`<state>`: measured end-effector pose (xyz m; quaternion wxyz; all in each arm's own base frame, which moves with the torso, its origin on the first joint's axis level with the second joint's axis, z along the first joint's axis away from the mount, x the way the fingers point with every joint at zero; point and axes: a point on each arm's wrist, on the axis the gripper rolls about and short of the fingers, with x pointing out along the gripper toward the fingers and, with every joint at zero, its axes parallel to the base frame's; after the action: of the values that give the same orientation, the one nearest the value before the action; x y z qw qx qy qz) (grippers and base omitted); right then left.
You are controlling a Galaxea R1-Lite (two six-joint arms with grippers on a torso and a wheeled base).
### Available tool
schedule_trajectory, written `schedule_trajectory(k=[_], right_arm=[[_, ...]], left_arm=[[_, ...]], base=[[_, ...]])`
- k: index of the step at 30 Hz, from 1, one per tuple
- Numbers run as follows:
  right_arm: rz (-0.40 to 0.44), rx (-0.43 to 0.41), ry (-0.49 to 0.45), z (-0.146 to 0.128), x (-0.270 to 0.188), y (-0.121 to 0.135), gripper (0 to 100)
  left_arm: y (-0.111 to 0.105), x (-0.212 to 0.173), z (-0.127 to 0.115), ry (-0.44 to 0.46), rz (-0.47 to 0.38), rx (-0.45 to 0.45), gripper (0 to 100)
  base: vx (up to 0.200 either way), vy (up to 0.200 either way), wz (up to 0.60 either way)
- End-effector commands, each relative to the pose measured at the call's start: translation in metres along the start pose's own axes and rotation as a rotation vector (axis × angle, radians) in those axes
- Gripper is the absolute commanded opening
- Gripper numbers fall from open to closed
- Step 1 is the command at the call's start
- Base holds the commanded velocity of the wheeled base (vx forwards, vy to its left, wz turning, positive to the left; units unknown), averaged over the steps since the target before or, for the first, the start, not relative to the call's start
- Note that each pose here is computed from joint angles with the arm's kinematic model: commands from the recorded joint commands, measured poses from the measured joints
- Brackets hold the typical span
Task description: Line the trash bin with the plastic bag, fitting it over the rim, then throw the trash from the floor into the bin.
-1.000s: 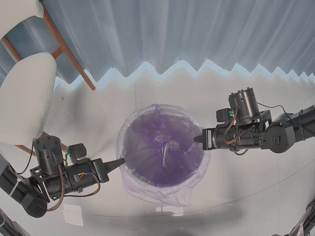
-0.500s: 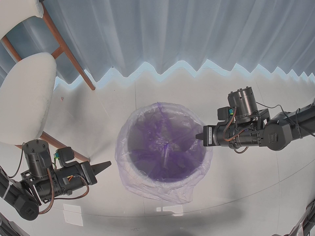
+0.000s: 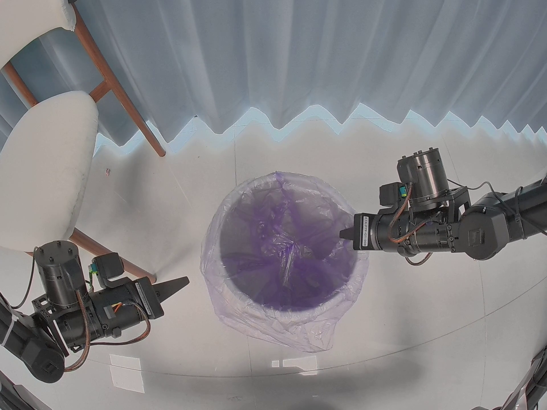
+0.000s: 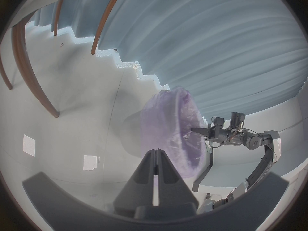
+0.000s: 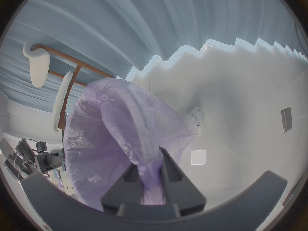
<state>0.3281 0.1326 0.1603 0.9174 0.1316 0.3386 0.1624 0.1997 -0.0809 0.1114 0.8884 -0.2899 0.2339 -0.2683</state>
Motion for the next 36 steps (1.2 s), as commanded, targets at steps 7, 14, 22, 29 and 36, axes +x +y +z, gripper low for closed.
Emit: schedule_trajectory(k=[7,14,22,29,36], right_arm=[[0.009,-0.003,-0.002,0.0,0.0,0.003,0],[0.011,0.002,-0.004,0.001,-0.001,0.004,0],[0.017,-0.001,-0.016,0.004,-0.003,0.006,0],[0.015,0.002,-0.015,0.004,-0.002,0.005,0],[0.011,0.019,-0.014,0.004,-0.001,0.003,0]], left_arm=[[-0.016,-0.001,-0.006,0.026,-0.07,-0.007,0],[-0.014,0.009,-0.013,0.066,-0.053,-0.014,100],[-0.005,0.013,-0.008,0.053,-0.021,-0.029,100],[-0.002,0.017,-0.004,0.037,-0.007,-0.032,100],[0.001,0.012,-0.007,0.044,0.01,-0.039,100]], base=[[0.0,0.0,0.0],[0.0,0.0,0.0],[0.0,0.0,0.0],[0.0,0.0,0.0],[0.0,0.0,0.0]])
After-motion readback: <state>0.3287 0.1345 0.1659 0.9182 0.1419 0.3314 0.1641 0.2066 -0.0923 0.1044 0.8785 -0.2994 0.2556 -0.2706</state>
